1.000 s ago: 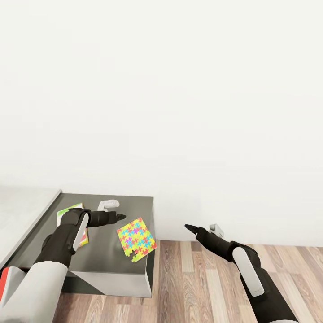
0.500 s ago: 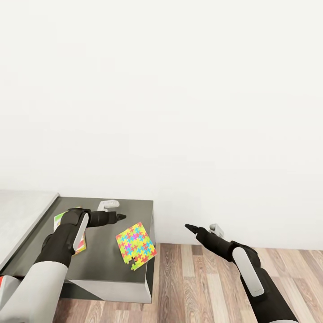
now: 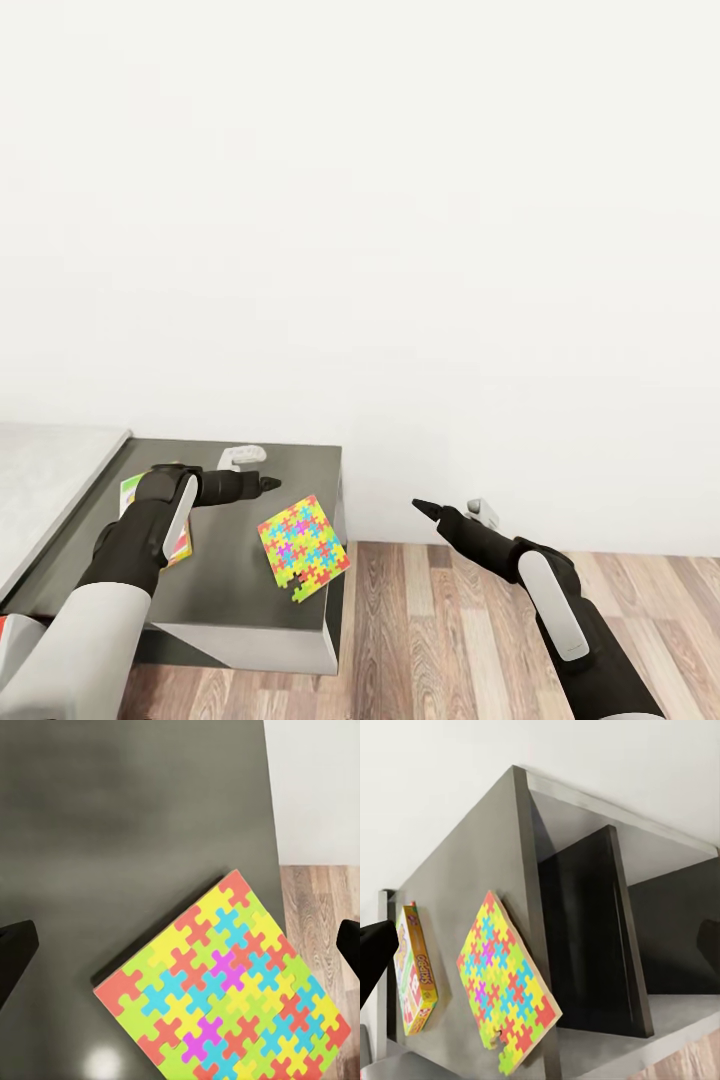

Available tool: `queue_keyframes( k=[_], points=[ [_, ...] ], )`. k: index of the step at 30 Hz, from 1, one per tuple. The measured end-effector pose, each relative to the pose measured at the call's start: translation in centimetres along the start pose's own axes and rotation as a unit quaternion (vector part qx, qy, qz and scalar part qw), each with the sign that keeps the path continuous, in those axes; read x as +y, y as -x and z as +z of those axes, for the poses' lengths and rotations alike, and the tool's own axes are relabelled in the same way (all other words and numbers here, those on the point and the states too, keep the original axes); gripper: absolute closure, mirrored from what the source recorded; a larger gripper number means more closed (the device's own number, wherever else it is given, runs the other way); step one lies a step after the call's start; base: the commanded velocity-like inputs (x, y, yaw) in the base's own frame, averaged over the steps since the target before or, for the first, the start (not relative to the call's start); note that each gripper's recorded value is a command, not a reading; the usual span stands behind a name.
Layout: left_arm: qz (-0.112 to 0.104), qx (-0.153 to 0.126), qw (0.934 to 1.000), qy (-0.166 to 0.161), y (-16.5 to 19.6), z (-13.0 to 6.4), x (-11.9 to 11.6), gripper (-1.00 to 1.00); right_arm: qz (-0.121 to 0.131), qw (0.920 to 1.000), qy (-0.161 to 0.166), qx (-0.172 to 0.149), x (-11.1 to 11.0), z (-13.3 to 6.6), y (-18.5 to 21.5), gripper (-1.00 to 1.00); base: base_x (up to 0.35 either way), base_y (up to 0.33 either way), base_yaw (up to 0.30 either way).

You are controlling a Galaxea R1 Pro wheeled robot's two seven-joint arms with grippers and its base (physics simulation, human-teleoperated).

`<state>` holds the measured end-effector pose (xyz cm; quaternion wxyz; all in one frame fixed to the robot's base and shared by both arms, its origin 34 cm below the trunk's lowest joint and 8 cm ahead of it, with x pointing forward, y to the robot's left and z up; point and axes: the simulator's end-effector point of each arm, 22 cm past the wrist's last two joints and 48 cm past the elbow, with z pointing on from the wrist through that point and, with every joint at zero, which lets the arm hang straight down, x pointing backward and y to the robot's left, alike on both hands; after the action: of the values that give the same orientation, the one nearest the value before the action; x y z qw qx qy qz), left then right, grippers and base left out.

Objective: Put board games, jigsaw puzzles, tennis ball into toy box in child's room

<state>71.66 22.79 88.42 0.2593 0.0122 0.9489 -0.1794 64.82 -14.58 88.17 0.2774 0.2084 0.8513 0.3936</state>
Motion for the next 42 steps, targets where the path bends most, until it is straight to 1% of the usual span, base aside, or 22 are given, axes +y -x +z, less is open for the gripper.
queue_keyframes(
  k=[24, 28, 37, 39, 42],
  points=[
    [-0.006, 0.017, 0.9998, 0.001, -1.5, 1.6, 0.6, -1.0, 0.012, 0.9998, -0.012, 0.012, -1.8, 0.8, -1.1, -1.0, 0.0, 0.0, 0.0],
    [-0.008, 0.02, 0.9998, -0.002, -1.8, 2.0, 0.4, -1.0, 0.016, 0.9996, -0.017, 0.017, -2.4, 1.0, -1.5, -1.0, 0.0, 0.0, 0.0],
    [-0.011, 0.028, 0.9995, -0.005, -2.6, 2.8, 0.3, -1.0, 0.022, 0.9993, -0.023, 0.022, -3.2, 1.3, -2.0, -1.0, 0.0, 0.0, 0.0],
    [-0.01, 0.032, 0.9994, -0.007, -2.9, 3.0, 0.0, -1.0, 0.023, 0.9992, -0.024, 0.023, -3.3, 1.3, -2.1, -1.0, 0.0, 0.0, 0.0],
    [-0.001, 0.04, 0.9992, -0.01, -3.3, 3.5, -0.6, -1.0, 0.024, 0.9991, -0.025, 0.025, -3.5, 1.4, -2.3, -1.0, 0.0, 0.0, 0.0]
  ],
)
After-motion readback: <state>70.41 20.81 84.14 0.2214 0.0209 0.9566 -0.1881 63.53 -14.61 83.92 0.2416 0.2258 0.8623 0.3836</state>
